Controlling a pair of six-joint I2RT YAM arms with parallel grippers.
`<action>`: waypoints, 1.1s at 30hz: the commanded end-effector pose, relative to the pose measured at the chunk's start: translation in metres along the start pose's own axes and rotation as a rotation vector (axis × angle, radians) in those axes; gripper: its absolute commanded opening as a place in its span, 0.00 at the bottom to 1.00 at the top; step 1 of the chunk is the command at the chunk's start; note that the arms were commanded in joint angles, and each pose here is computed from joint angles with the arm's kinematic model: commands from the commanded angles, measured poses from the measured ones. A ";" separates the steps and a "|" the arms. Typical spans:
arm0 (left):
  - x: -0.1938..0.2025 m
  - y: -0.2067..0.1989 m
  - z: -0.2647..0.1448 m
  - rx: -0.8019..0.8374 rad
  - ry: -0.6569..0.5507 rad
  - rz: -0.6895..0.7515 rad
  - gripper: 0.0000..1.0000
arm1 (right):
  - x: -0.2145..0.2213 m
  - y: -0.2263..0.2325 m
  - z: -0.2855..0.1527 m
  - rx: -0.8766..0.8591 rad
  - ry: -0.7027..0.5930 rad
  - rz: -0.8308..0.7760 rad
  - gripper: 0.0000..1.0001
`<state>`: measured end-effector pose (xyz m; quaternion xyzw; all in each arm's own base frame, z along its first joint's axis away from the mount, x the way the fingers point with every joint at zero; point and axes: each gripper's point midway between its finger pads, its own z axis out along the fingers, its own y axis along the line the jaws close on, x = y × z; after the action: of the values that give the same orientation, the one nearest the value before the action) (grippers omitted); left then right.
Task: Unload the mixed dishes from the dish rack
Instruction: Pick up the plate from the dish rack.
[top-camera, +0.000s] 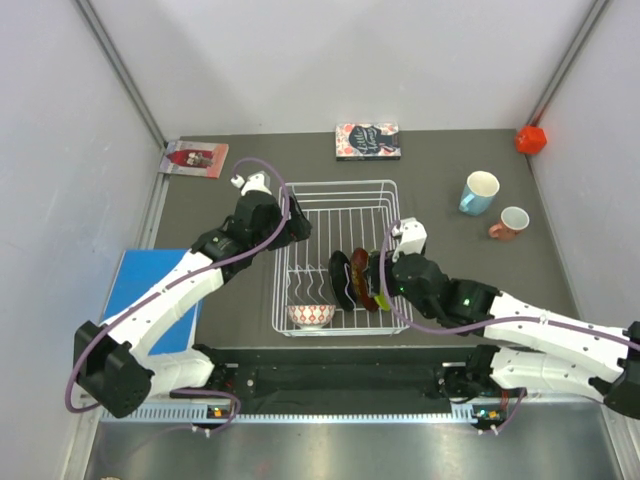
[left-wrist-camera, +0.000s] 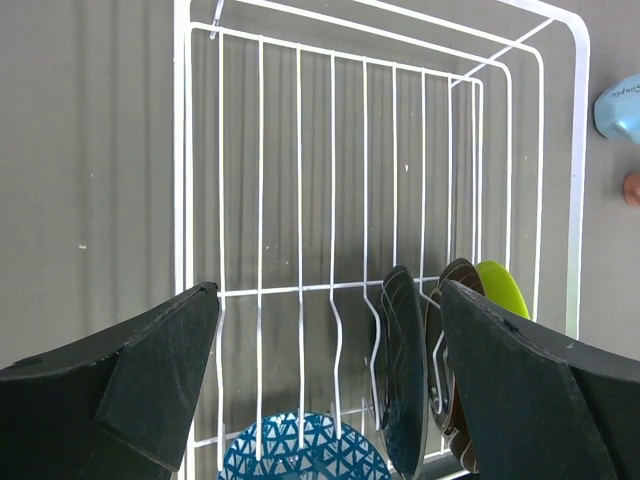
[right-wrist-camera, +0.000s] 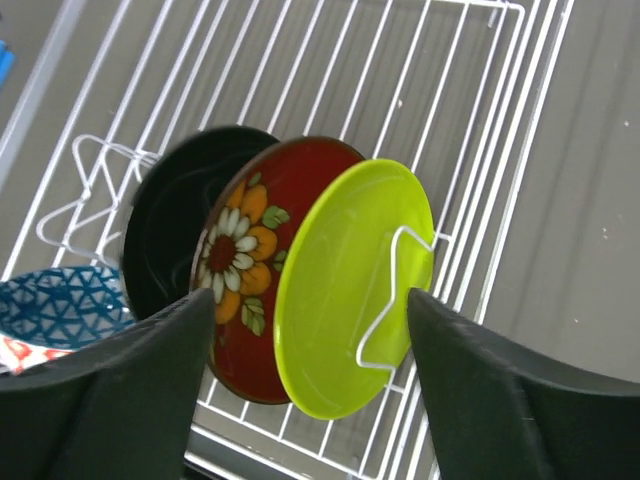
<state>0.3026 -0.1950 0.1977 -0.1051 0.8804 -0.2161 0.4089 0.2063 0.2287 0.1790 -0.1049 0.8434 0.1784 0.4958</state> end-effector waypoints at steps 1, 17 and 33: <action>0.004 0.003 0.000 0.001 0.006 0.019 0.96 | 0.000 -0.004 0.003 0.059 -0.021 0.000 0.70; 0.018 0.010 0.003 -0.006 0.037 0.012 0.96 | 0.019 0.012 0.024 0.066 0.049 -0.075 0.51; 0.022 0.010 0.004 0.002 0.050 0.011 0.95 | 0.020 0.022 0.020 0.035 0.075 -0.110 0.00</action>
<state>0.2904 -0.1931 0.1706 -0.0978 0.8963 -0.2078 0.3794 0.2044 0.2453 0.1344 -0.1469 0.8681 0.1147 0.4601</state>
